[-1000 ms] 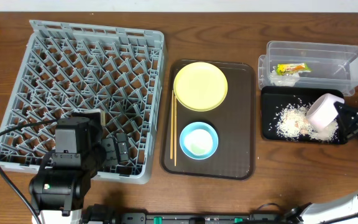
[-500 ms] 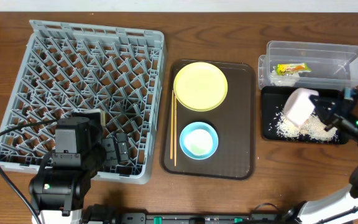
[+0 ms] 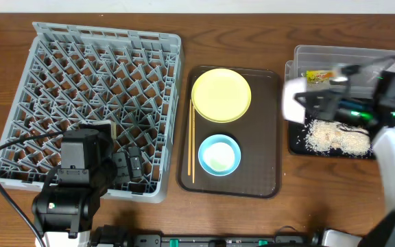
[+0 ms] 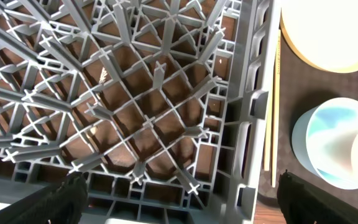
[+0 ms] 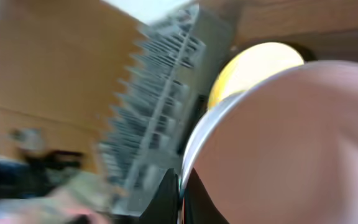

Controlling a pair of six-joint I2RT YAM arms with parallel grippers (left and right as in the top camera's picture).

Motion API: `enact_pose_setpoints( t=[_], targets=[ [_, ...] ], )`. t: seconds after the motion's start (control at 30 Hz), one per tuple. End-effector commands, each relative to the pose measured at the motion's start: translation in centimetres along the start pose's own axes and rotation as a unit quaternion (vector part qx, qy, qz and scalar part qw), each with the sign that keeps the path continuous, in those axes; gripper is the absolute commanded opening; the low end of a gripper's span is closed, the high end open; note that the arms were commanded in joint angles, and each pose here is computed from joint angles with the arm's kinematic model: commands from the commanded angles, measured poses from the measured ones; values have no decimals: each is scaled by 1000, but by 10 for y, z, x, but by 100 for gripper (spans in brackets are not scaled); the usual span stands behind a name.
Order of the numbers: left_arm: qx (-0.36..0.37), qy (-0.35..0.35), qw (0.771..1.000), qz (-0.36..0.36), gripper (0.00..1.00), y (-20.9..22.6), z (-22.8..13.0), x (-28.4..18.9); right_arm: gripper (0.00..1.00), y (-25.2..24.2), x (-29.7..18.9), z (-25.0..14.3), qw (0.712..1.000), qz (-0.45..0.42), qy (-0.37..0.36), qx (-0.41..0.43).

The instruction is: Sort waste into correct bins and load items into the dishwasher

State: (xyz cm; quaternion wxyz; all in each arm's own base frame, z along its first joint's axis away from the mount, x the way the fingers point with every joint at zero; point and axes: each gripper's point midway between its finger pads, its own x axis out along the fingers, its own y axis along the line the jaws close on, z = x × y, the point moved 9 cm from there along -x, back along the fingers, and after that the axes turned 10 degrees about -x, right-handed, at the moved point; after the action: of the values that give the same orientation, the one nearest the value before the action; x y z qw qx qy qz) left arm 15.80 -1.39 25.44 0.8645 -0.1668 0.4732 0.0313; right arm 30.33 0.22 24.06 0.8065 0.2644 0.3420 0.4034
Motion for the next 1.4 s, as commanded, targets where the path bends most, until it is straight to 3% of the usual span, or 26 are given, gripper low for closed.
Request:
enact_pose_setpoints(
  t=[0.0,0.27,0.37,0.83,0.93,1.23,1.37],
  targets=[
    [2,-7,1000,-9,98,-3,3,-5,1,10,34,0,986,-126,41,-101],
    [2,-7,1000,-9,98,-3,3,-5,1,49,128,-7,913,-205,75,-345],
    [2,-7,1000,-9,98,-3,3,-5,1,52,160,-23,894,-206,103,-385],
    [2,-7,1000,-9,98,-3,3,-5,3,11,233,-74,889,-179,168,-387],
    [2,-7,1000,-9,98,-3,3,-5,21,12,233,-73,891,-178,162,-386],
    [2,-7,1000,-9,98,-3,3,-5,27,51,199,-53,905,-174,137,-363],
    [2,-7,1000,-9,98,-3,3,-5,37,81,165,-48,917,-175,134,-332]
  ],
)
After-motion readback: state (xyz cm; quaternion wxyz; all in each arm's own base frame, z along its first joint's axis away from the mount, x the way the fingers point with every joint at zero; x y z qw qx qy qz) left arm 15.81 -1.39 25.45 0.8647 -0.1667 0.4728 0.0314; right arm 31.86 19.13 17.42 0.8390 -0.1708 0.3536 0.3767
